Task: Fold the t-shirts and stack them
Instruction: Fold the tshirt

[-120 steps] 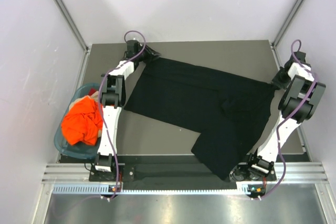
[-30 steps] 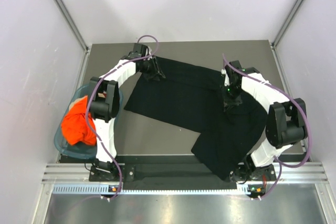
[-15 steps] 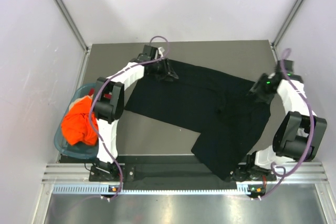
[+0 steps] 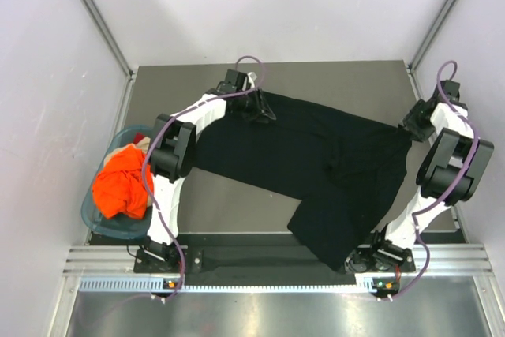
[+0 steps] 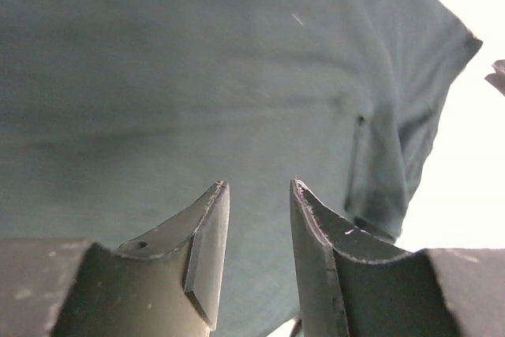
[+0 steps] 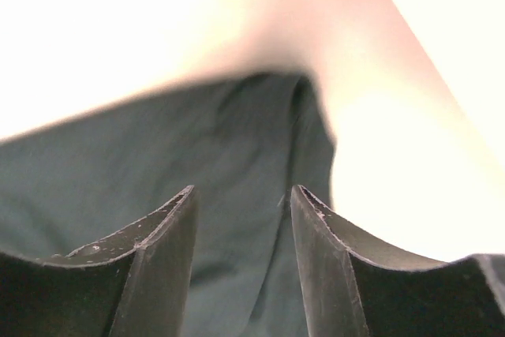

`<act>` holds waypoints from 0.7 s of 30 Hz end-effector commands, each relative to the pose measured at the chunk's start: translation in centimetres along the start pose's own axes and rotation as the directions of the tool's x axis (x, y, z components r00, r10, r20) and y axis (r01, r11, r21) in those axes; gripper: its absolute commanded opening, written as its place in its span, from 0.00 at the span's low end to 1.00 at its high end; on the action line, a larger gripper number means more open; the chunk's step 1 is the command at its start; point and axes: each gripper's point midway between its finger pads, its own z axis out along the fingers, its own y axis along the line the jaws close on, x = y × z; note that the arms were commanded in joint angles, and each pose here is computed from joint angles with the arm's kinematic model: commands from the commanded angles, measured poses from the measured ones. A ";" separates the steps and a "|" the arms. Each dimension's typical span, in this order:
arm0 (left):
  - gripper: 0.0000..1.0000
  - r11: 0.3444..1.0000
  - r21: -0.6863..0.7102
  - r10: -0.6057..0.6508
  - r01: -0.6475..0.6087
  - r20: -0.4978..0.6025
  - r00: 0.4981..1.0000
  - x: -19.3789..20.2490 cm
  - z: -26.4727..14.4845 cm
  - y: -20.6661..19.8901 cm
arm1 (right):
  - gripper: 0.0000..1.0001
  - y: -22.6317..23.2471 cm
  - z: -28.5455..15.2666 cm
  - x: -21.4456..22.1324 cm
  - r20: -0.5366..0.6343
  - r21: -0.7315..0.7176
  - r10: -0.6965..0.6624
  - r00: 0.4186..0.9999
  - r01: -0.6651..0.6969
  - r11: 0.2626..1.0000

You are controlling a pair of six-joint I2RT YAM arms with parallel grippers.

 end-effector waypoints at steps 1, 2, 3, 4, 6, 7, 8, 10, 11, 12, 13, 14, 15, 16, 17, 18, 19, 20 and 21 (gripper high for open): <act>0.42 1.000 -0.022 0.020 -0.019 0.049 0.999 -2.2 -0.8 0.8 | 0.51 -1.3 0.6 -3.8 0.084 0.041 -0.014 0.996 0.011 0.999; 0.42 0.999 -0.038 0.017 -0.015 0.047 0.999 -2.2 -0.6 1.3 | 0.51 -1.6 1.3 -4.0 0.075 0.049 -0.016 0.997 0.012 0.999; 0.42 0.999 -0.046 0.017 -0.015 0.042 0.999 -2.0 -0.5 1.5 | 0.51 -1.6 1.5 -4.1 0.074 0.051 -0.020 0.997 0.016 0.999; 0.42 0.999 -0.052 0.003 -0.001 0.035 0.999 -1.9 -0.3 2.1 | 0.51 -1.8 2.2 -4.0 0.062 0.058 -0.033 0.998 0.029 0.998; 0.41 0.998 -0.056 -0.021 0.022 0.025 0.999 -1.7 -0.1 2.9 | 0.52 -1.8 2.6 -4.8 0.078 0.061 -0.048 0.996 0.043 0.997; 0.41 0.998 -0.056 -0.023 0.025 0.028 0.999 -1.9 -0.2 3.0 | 0.52 -1.8 3.0 -4.8 0.074 0.057 -0.063 0.995 0.059 0.997; 0.41 0.998 -0.061 -0.021 0.023 0.029 0.999 -1.9 -0.3 3.1 | 0.52 -1.8 3.6 -5.1 0.071 0.059 -0.066 0.995 0.062 0.996; 0.41 0.997 -0.072 -0.014 0.017 0.039 0.999 -2.3 -0.5 3.4 | 0.50 -2.0 4.5 -5.2 0.062 0.068 -0.067 0.996 0.063 0.996; 0.41 0.997 -0.076 -0.012 0.015 0.041 0.999 -2.4 -0.6 3.6 | 0.50 -1.9 4.6 -5.6 0.069 0.062 -0.068 0.995 0.063 0.996; 0.41 0.996 -0.085 -0.018 0.023 0.050 0.999 -2.7 -0.8 4.0 | 0.47 -1.6 4.8 -5.7 0.071 0.053 -0.069 0.995 0.065 0.996; 0.41 0.995 -0.094 -0.025 0.030 0.054 0.998 -2.8 -0.8 4.4 | 0.44 -1.2 5.1 -5.9 0.075 0.032 -0.066 0.995 0.064 0.997; 0.41 0.994 -0.100 -0.033 0.039 0.058 0.998 -3.0 -0.9 4.7 | 0.42 -1.1 5.6 -5.9 0.069 0.027 -0.063 0.996 0.061 0.998; 0.41 0.993 -0.102 -0.044 0.051 0.072 0.996 -3.5 -1.2 5.2 | 0.37 -0.9 5.8 -5.9 0.067 0.024 -0.064 0.996 0.062 0.998; 0.41 0.993 -0.099 -0.054 0.061 0.077 0.996 -3.7 -1.3 5.3 | 0.33 -1.1 6.5 -5.7 0.056 0.031 -0.061 0.997 0.059 0.998; 0.41 0.993 -0.099 -0.062 0.070 0.083 0.995 -3.9 -1.5 5.5 | 0.29 -0.9 6.6 -6.3 0.066 0.027 -0.060 0.996 0.059 0.998; 0.41 0.992 -0.096 -0.067 0.077 0.096 0.993 -4.5 -1.9 5.8 | 0.19 -0.8 6.8 -6.5 0.069 0.026 -0.059 0.996 0.057 0.998; 0.41 0.992 -0.097 -0.070 0.080 0.101 0.992 -4.7 -2.1 5.9 | 0.15 -0.9 7.5 -6.5 0.064 0.037 -0.052 0.997 0.050 0.998; 0.41 0.992 -0.097 -0.074 0.084 0.105 0.992 -4.9 -2.3 6.1 | 0.11 -0.7 7.5 -7.4 0.086 0.034 -0.051 0.995 0.048 0.998; 0.41 0.991 -0.100 -0.080 0.092 0.115 0.990 -5.3 -2.8 6.4 | 0.01 -0.4 7.7 -7.7 0.092 0.033 -0.052 0.994 0.049 0.998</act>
